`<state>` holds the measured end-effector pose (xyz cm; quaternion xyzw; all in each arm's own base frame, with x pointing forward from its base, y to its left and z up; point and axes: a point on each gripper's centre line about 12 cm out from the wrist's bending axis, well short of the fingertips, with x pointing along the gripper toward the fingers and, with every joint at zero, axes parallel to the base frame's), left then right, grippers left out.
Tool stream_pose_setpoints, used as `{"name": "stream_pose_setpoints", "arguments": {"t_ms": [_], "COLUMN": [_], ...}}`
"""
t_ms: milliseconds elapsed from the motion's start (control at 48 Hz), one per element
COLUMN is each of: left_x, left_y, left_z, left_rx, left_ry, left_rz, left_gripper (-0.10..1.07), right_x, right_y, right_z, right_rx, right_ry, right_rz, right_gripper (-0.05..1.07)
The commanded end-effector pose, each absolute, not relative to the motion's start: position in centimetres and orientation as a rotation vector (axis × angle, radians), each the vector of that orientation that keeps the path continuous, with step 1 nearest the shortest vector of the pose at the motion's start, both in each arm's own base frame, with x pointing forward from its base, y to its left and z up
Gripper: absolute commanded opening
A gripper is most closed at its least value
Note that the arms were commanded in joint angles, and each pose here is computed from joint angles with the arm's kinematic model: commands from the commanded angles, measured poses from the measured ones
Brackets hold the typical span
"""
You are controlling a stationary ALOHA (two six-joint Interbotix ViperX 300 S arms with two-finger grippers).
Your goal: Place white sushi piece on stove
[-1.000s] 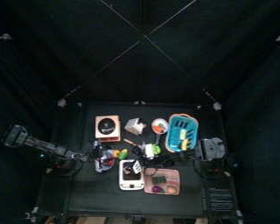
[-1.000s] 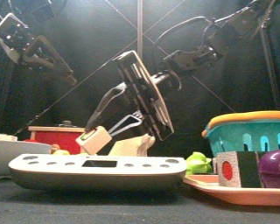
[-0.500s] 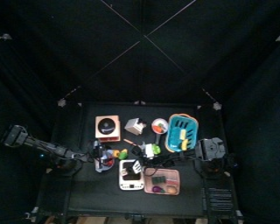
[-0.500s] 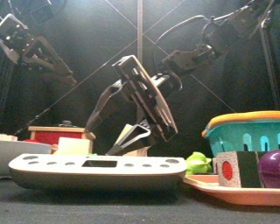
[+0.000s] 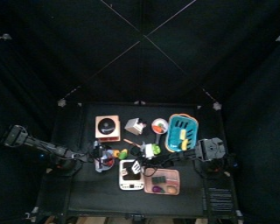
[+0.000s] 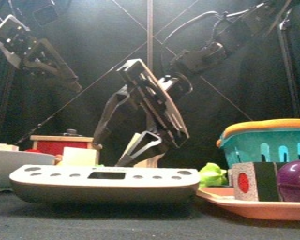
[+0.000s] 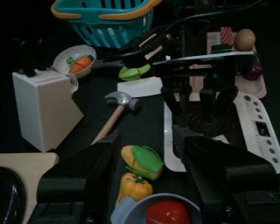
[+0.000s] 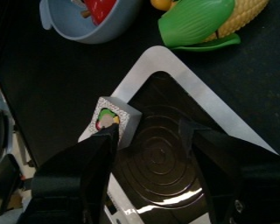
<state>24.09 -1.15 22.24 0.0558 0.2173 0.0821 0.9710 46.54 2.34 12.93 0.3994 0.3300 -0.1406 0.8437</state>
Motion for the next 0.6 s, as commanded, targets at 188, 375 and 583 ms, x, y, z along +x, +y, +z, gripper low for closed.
{"name": "stream_pose_setpoints", "arguments": {"t_ms": [188,375,583], "left_x": [24.3,24.3,24.3], "left_y": [-1.1,-1.1,-1.1], "left_z": [22.7,22.7,22.7], "left_rx": [0.110,0.110,0.109], "left_ry": [0.428,0.426,0.428], "left_rz": [0.170,0.170,0.170], "left_gripper": [0.87,0.87,0.87], "right_x": [46.7,45.6,43.3], "right_y": [2.4,2.1,2.0], "right_z": [16.9,18.6,20.6], "right_rx": [0.841,0.819,0.808], "right_ry": [0.628,0.645,0.675], "right_rz": [-0.264,-0.288,-0.325], "right_gripper": [0.90,0.90,0.90]}}
